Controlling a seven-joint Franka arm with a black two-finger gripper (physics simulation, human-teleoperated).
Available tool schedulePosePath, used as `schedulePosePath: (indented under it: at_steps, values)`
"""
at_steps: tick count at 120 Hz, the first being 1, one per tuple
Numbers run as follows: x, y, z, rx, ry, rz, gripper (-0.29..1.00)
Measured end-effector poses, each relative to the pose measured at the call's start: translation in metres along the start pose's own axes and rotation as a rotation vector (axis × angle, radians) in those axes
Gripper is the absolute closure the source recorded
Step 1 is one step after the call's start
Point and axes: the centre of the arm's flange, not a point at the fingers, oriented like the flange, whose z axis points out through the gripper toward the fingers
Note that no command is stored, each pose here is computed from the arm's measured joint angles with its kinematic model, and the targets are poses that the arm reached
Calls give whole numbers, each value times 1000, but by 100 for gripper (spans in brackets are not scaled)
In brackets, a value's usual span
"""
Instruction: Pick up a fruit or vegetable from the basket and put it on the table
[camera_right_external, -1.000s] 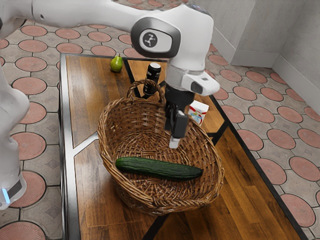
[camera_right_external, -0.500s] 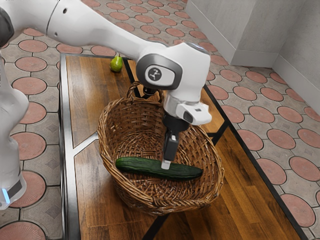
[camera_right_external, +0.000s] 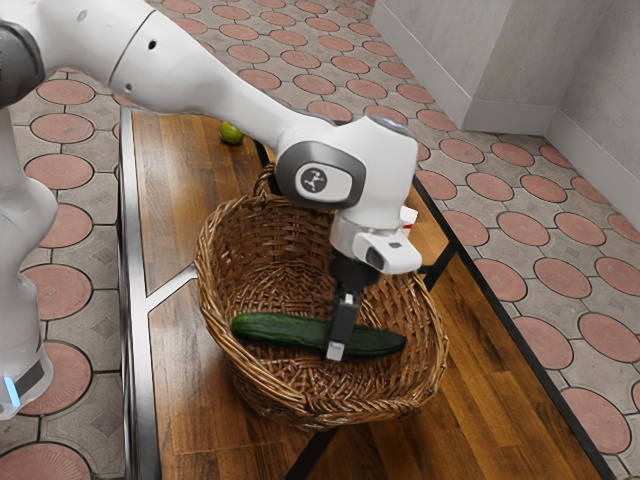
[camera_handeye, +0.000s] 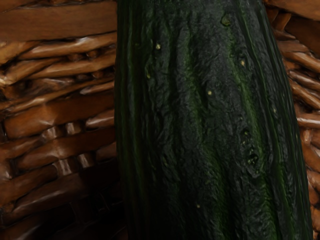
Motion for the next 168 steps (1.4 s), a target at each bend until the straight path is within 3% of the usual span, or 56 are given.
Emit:
schedulePosePath:
  at_steps: [17,62,88,94,117,132,147,168]
  values:
    - [2,2,-1,-1,16,6,-9]
    - [-14,18,-23,14,63,24,47]
    - [-21,25,-46,37,107,29,54]
    - [-21,29,-62,64,136,46,54]
    - [-7,29,-200,226,383,81,51]
    - [-43,-32,-277,312,463,-52,51]
    - [-127,-86,-292,360,426,-252,50]
    - [-186,-184,-285,362,350,-538,50]
